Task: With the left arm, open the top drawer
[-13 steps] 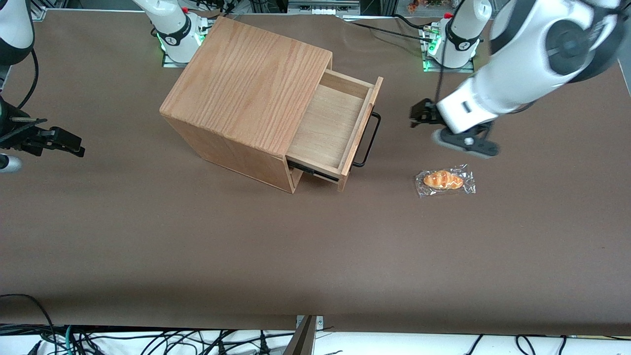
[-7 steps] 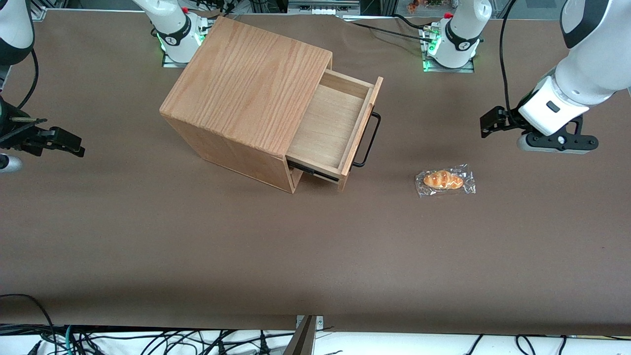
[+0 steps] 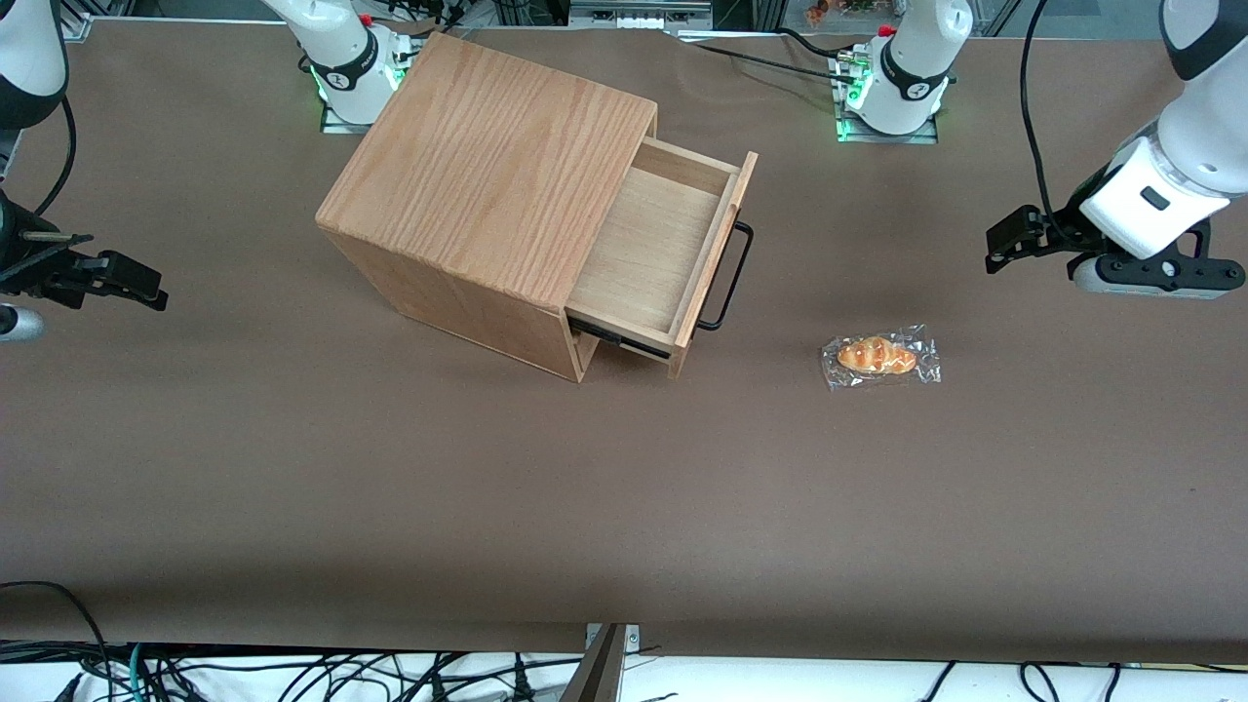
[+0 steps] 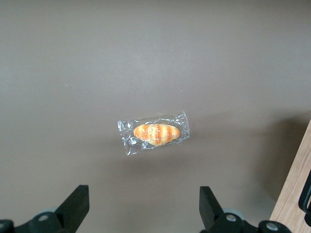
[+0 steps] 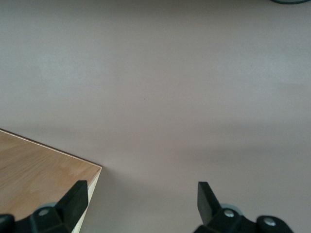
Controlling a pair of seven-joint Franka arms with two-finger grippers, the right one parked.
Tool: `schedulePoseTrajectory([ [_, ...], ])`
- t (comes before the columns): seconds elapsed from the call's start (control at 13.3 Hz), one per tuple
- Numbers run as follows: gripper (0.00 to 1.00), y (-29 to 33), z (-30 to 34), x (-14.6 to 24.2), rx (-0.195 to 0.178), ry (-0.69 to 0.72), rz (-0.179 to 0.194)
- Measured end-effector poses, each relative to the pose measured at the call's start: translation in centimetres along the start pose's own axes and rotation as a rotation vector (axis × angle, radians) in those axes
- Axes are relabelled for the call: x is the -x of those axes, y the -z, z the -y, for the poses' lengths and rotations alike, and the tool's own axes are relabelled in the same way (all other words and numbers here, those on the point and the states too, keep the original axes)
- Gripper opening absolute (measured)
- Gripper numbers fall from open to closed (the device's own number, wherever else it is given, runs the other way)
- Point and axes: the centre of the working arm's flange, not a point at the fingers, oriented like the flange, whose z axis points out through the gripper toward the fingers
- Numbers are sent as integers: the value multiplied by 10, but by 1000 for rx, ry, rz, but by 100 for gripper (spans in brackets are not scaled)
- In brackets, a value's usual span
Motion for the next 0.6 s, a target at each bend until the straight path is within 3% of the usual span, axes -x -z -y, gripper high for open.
schedulePoseTrajectory([
  [0.15, 100, 3, 6, -1, 1, 5, -6],
  [0.38, 100, 10, 14, -1, -46, -5, -19],
  [0.6, 100, 12, 15, 0, -50, -8, -15],
])
